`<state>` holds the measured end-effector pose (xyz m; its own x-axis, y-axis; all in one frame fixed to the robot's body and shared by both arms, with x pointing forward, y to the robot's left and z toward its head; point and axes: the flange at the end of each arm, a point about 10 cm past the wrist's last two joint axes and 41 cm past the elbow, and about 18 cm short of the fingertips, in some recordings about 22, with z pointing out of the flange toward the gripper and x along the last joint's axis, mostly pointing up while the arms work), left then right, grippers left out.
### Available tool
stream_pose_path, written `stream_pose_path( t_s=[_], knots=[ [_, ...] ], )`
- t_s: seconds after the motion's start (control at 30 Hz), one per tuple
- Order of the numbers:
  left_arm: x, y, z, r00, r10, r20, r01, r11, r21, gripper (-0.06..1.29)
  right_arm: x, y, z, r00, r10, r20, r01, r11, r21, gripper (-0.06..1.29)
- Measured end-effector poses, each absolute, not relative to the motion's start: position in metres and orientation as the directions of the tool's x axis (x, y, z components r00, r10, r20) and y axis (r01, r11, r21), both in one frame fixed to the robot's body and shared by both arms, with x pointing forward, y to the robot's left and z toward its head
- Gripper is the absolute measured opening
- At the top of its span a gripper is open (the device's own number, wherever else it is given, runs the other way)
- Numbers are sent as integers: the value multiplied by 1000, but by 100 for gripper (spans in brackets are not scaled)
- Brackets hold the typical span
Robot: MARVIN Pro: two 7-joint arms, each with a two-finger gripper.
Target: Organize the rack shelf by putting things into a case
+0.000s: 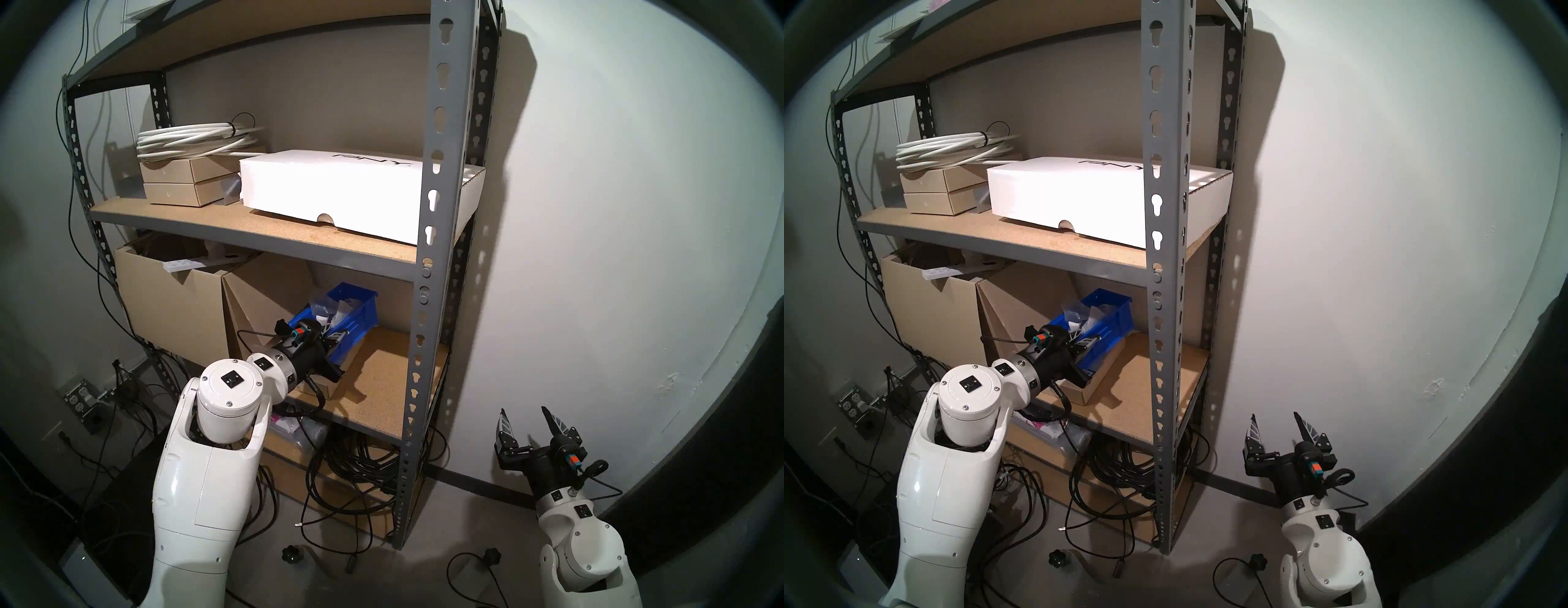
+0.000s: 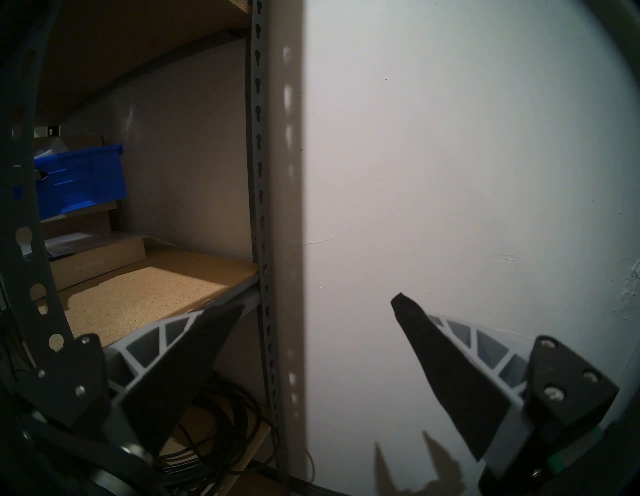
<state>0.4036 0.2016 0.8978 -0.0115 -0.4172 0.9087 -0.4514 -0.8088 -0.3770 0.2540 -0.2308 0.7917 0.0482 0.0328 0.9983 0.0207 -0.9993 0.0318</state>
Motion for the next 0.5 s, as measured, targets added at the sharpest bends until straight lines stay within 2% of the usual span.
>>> stream_pose_path(
  t_s=[0.5],
  knots=[
    [423, 223, 877, 33, -390, 920, -397, -850, -347, 12, 254, -231, 792, 48, 33, 998, 21, -999, 32, 124]
  ],
)
